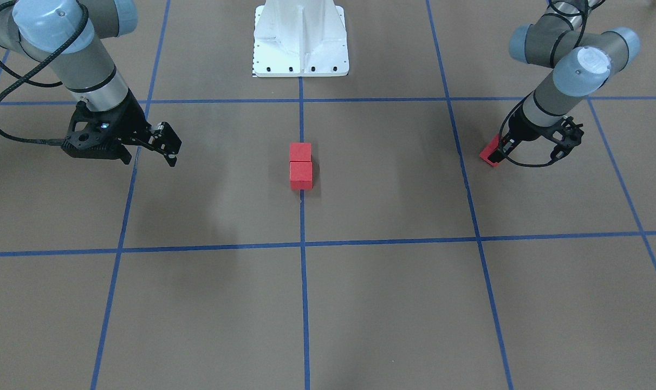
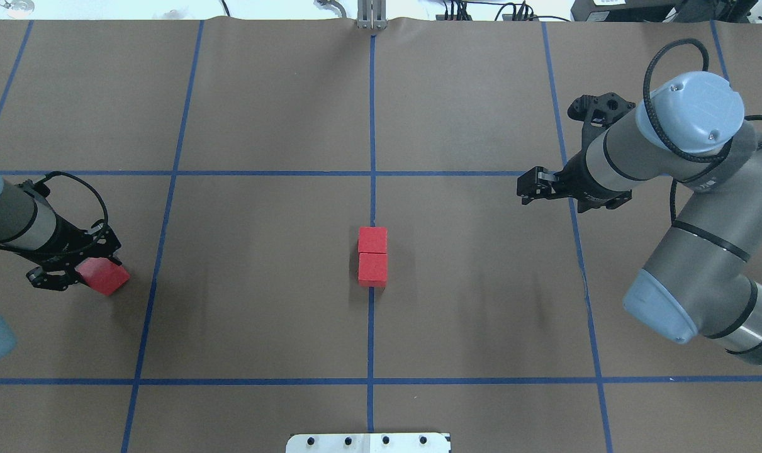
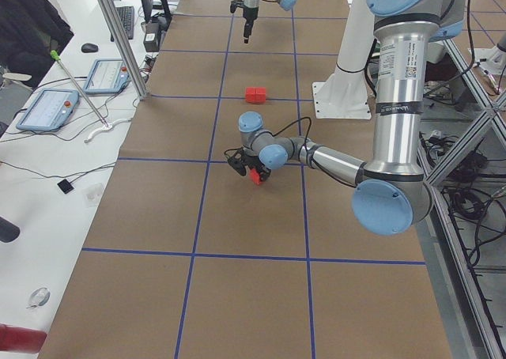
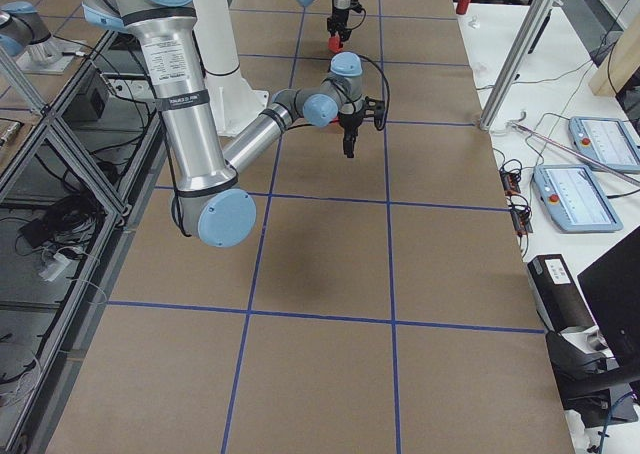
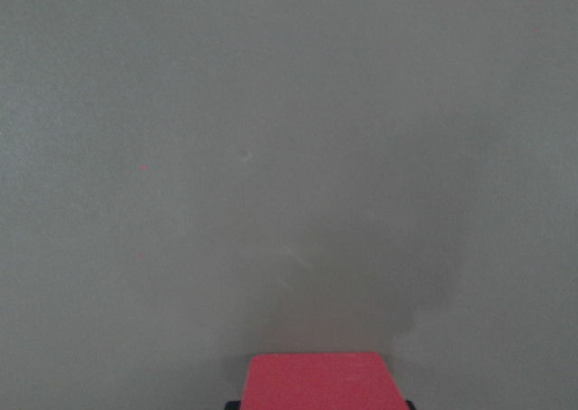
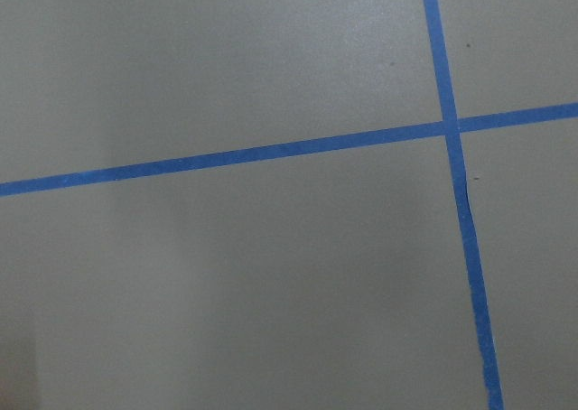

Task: Form red blocks into L shape at center
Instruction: 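Carry the cube with the left gripper toward the center pair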

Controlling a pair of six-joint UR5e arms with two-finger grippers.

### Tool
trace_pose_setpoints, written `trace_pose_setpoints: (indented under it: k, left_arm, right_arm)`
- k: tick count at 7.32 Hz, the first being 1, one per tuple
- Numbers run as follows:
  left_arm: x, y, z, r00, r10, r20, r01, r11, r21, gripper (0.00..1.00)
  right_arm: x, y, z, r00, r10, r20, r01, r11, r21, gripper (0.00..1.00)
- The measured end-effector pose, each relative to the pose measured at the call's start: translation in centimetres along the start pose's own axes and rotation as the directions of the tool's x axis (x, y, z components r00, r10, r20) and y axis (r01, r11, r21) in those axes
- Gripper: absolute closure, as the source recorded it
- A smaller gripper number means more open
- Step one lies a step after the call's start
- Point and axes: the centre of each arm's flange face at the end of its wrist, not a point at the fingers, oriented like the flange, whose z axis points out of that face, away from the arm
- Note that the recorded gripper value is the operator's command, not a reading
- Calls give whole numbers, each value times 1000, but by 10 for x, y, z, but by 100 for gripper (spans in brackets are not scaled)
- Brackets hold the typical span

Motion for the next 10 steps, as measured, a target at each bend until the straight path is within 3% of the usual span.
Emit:
trace_pose_setpoints:
  k: [1,3,4,6,7,10]
  left_arm:
    - [10,6,-13,1000,-20,-7,20,1000,-8,100]
    - [68,29,-49,985,-170,-34,170,985,-4,100]
    - [108,51,-64,968,-249,-35,249,968,-3,100]
    - [174,104,-63,947,-320,-19,320,947,-1,100]
    - [208,125,-57,927,-375,-16,375,927,-6,100]
    - [300,176,-40,810,-586,2,586,810,-28,100]
  right_arm:
    - [0,-1,-1,1000,0,1,0,1000,2,0]
    - [3,-4,-4,1000,3,2,-3,1000,7,0]
    - [11,-6,-4,1000,9,-6,-9,1000,7,0]
    - [43,-15,-3,999,-7,-34,7,1000,5,0]
    - [62,-21,-4,999,-30,-45,30,1000,0,0]
    - [100,-34,-5,995,-67,-77,67,998,-10,0]
